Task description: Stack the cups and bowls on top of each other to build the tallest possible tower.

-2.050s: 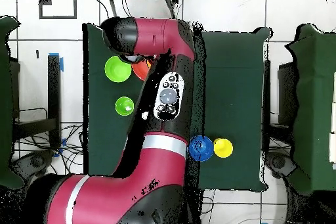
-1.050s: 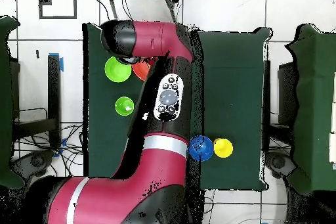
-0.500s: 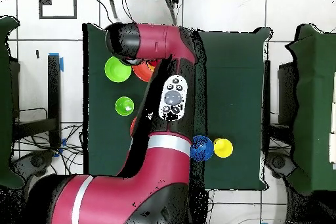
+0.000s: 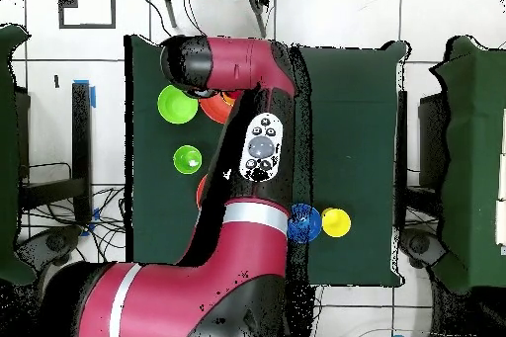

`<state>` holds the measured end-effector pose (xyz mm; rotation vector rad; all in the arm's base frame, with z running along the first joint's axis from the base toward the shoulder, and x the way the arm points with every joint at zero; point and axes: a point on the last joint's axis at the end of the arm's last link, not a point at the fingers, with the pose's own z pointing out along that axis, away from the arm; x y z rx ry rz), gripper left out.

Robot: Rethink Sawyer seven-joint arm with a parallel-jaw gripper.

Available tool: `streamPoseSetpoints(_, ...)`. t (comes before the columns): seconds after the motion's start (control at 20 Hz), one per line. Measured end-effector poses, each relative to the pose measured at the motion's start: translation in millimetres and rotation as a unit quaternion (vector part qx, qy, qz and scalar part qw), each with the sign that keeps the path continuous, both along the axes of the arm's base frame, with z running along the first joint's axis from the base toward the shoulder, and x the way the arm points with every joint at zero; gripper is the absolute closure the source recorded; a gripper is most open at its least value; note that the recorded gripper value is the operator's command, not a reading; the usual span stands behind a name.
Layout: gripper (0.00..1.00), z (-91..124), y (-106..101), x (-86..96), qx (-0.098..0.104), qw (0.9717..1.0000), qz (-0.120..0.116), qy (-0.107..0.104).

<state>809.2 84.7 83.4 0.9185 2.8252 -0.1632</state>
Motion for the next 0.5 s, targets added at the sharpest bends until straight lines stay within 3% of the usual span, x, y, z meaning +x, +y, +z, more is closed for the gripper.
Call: streamPoseSetpoints(0.5,1.00,-6,-2,-10.2,0.000,1.0000,-0.002,0.009)
